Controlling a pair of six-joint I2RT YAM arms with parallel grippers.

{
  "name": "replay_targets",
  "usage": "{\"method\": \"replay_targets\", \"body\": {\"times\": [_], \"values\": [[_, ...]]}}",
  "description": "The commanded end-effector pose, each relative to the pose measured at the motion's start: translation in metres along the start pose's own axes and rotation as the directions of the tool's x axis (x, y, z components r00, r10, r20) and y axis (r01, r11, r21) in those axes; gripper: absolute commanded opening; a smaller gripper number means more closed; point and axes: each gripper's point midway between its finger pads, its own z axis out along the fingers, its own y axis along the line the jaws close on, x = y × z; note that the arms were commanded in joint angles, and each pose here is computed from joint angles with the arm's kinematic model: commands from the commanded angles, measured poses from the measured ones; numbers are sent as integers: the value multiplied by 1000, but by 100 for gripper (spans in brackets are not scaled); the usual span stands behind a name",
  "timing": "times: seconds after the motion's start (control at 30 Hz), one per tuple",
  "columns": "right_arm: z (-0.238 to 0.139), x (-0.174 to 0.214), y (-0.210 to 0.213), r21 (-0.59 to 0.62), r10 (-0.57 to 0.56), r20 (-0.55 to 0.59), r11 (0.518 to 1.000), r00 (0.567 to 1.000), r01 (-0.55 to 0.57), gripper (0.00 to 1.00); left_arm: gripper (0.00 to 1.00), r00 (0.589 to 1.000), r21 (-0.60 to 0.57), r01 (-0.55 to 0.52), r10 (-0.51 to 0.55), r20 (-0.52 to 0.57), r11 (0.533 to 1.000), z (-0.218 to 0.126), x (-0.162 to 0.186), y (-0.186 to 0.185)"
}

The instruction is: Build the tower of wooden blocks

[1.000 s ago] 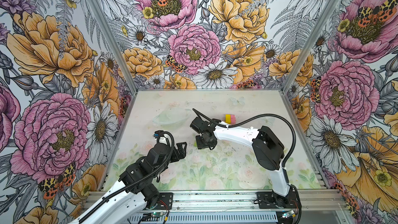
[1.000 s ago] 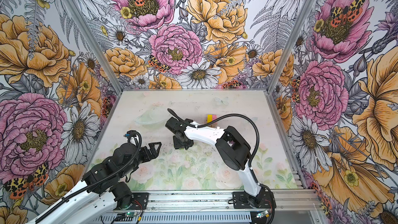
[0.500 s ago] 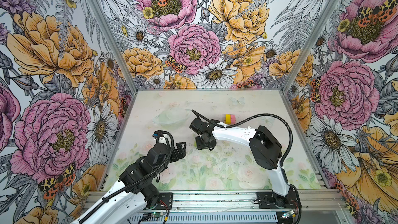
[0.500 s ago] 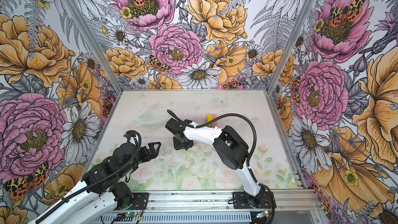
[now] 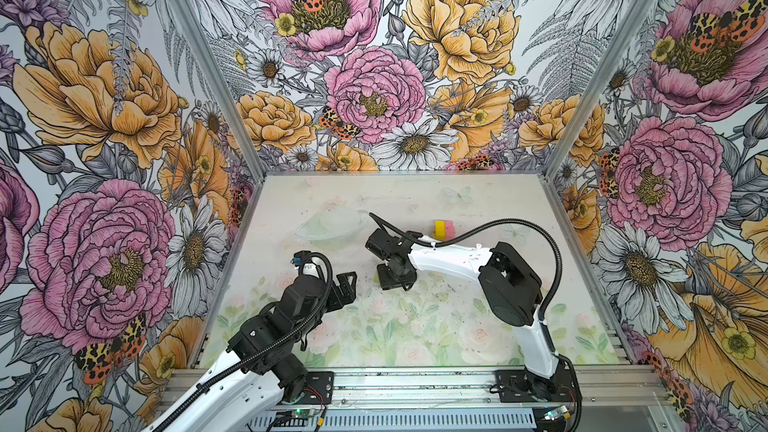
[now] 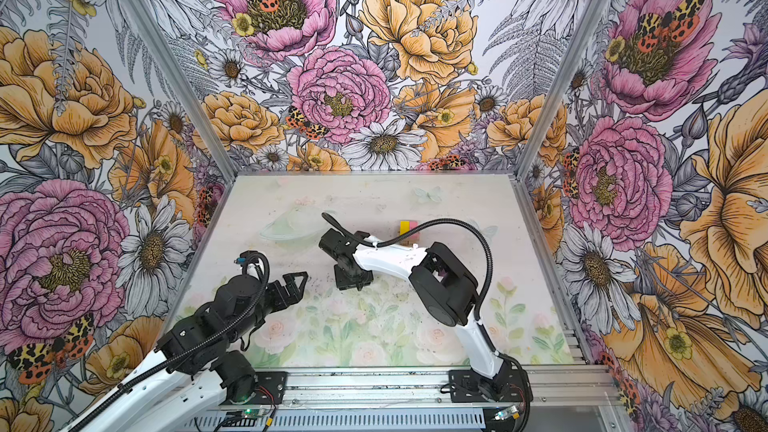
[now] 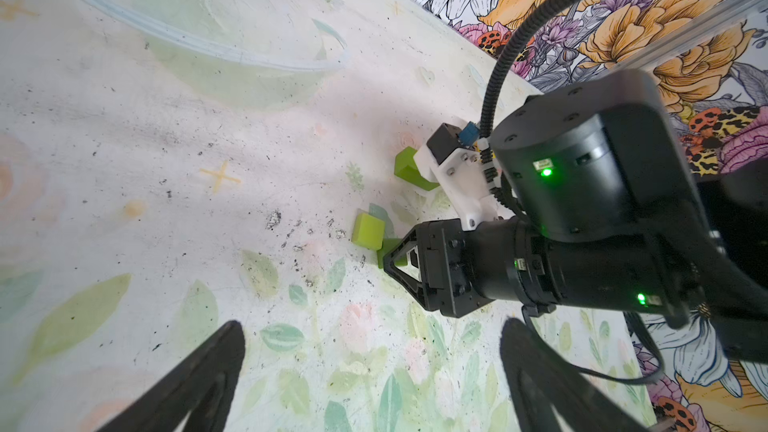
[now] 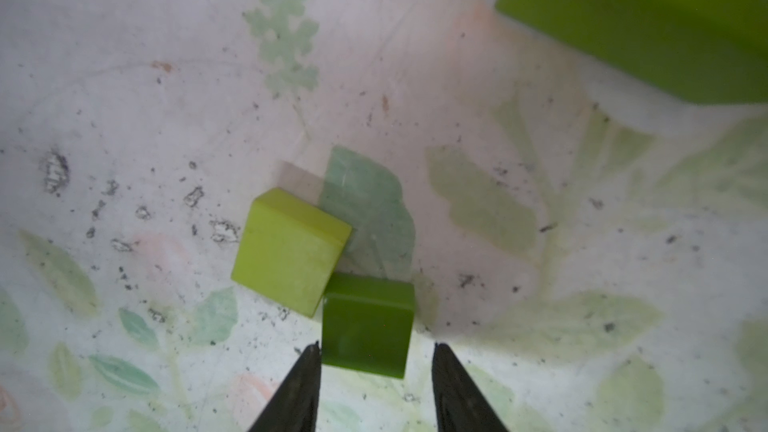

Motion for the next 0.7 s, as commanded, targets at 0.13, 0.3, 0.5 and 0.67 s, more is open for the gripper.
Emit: {"method": "replay_targets", "body": {"times": [0.13, 0.3, 0.5, 0.67], "values": [[6, -7, 0, 0, -8, 0, 1000, 1000, 8, 45, 97, 1000, 19, 0, 0, 24, 1000, -7, -10, -4], [5, -10, -3, 4, -4, 7, 1000, 1000, 4, 40, 97, 1000, 16, 2, -2, 28, 1000, -7, -12, -4], [5, -14, -6, 4, -13, 3, 1000, 1000, 13, 43, 97, 1000, 11, 0, 0, 23, 1000, -6, -11, -2], [7, -18, -9, 6, -12, -3, 1000, 1000, 12, 45, 97, 1000, 9, 0, 0, 25, 1000, -6, -11, -2]]}}
